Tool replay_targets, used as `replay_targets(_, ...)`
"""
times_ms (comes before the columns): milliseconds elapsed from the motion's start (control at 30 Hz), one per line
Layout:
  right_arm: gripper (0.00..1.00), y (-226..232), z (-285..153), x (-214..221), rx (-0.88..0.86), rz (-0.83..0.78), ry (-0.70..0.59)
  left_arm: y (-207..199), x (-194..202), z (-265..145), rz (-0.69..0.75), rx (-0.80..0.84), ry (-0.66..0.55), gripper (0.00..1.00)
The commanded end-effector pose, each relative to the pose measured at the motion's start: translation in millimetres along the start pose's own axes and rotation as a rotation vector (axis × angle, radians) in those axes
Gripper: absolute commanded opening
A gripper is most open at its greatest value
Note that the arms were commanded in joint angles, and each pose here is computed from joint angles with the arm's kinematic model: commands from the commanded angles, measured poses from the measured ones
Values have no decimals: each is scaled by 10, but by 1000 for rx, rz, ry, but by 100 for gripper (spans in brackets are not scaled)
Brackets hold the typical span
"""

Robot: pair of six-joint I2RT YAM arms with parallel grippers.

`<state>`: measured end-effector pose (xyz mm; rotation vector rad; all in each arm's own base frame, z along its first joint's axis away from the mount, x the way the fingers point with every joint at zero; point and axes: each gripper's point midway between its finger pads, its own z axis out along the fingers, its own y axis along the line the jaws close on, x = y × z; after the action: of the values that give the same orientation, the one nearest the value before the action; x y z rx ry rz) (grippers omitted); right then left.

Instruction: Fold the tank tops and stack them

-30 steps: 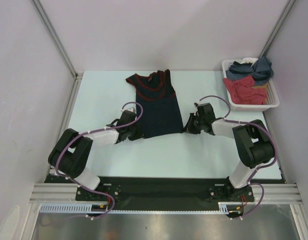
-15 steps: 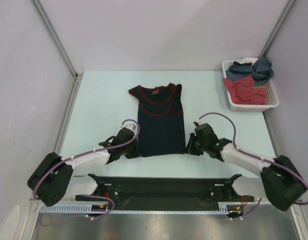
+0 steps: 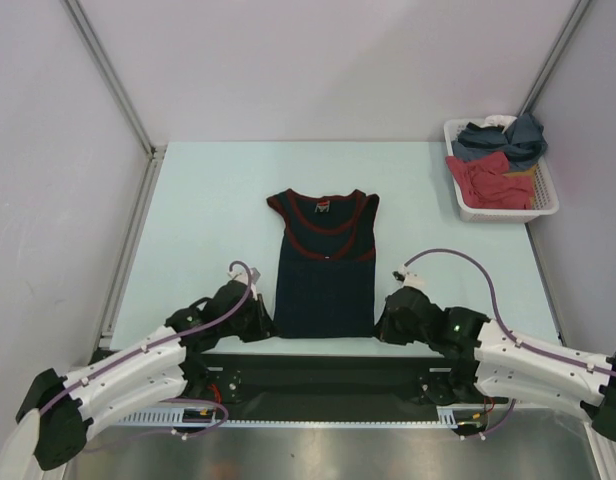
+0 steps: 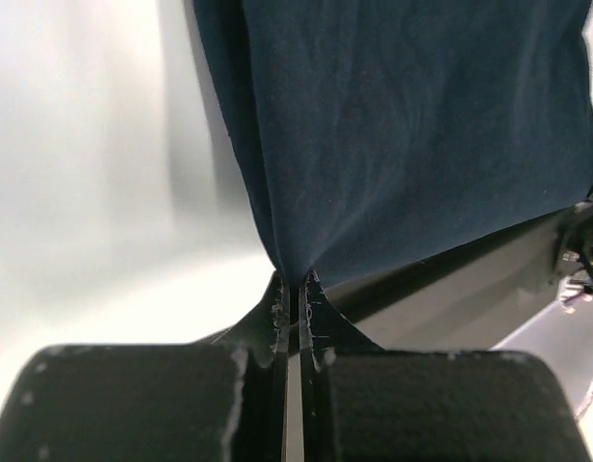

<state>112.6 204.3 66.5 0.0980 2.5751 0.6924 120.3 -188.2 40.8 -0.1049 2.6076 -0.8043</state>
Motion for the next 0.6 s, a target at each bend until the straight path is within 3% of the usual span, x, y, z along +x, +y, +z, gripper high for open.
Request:
replay_targets(0,0,62,-204,-285,35,13,-104,-153,-72,-139,4,12,6,0)
replay_targets(300,0,474,-555,-955,19,-85,-260,-691,-661,-369,140,26,-63,0)
replay_targets(567,0,542,-497,-1528,-6,-116,-289,-975,-1328,-396,157,70,-119,0)
